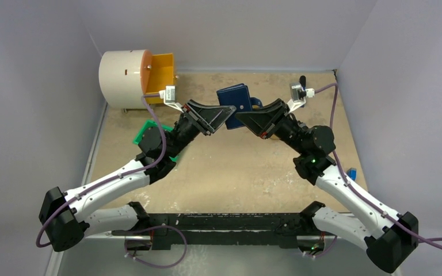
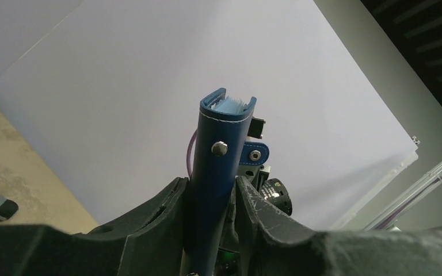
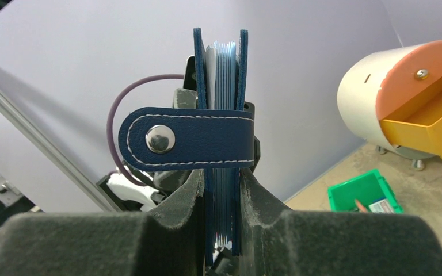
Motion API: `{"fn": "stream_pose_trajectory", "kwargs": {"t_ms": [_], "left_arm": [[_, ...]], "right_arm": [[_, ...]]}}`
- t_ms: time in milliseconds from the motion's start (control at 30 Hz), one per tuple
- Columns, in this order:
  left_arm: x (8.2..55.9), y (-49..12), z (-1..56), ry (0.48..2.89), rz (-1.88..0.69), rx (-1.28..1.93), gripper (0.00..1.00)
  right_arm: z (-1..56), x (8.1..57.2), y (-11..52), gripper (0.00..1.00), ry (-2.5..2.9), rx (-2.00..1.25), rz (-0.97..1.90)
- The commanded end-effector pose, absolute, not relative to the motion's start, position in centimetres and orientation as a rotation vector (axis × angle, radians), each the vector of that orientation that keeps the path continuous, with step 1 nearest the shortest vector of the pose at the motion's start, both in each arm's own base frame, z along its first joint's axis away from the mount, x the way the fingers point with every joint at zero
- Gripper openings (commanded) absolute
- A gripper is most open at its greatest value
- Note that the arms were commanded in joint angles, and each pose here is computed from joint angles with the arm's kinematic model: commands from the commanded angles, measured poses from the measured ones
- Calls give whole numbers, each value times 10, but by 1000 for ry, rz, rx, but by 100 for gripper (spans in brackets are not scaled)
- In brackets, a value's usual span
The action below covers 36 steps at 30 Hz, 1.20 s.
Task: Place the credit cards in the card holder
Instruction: Close the card holder at the center of the board.
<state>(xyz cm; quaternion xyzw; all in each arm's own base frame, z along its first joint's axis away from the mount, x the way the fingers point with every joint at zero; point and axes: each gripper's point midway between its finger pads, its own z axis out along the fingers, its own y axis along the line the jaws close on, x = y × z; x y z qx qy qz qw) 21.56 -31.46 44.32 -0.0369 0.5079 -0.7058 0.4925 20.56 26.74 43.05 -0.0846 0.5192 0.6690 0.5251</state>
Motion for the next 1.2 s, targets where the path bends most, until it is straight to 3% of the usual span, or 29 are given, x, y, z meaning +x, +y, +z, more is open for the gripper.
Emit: {"fn": "stream_pose_trajectory", "kwargs": {"t_ms": [0,333,467,600,667,800,933,967,1067,1167], "left_arm": [[199,-307,482,1098,-1783,-38,31],[197,-309,481,1099,-1793,-20,29],[197,-309,482,1099,-1793,-19,40],[197,-309,481,1104,-1790,-18,42],[197,-309,481,1103,-1787,-16,33],[197,-307,480,1101,-1782,-21,2],[201,-302,478,1107,-1748,-58,0],[203,-300,477,1109,-1736,-70,0],[210,-290,472,1137,-1666,-117,0],[214,-276,467,1180,-1567,-153,0]], "right_arm": [[454,198,260,0,1130,-207,1621],[451,198,264,0,1143,-218,1645],[450,198,264,0,1144,-218,1651],[450,197,265,0,1145,-221,1655],[450,197,264,0,1142,-221,1655],[447,198,265,0,1151,-216,1655],[444,195,265,0,1156,-238,1654],[443,193,266,3,1160,-254,1649],[429,194,267,51,1264,-285,1578],[413,191,254,71,1391,-289,1436]]}}
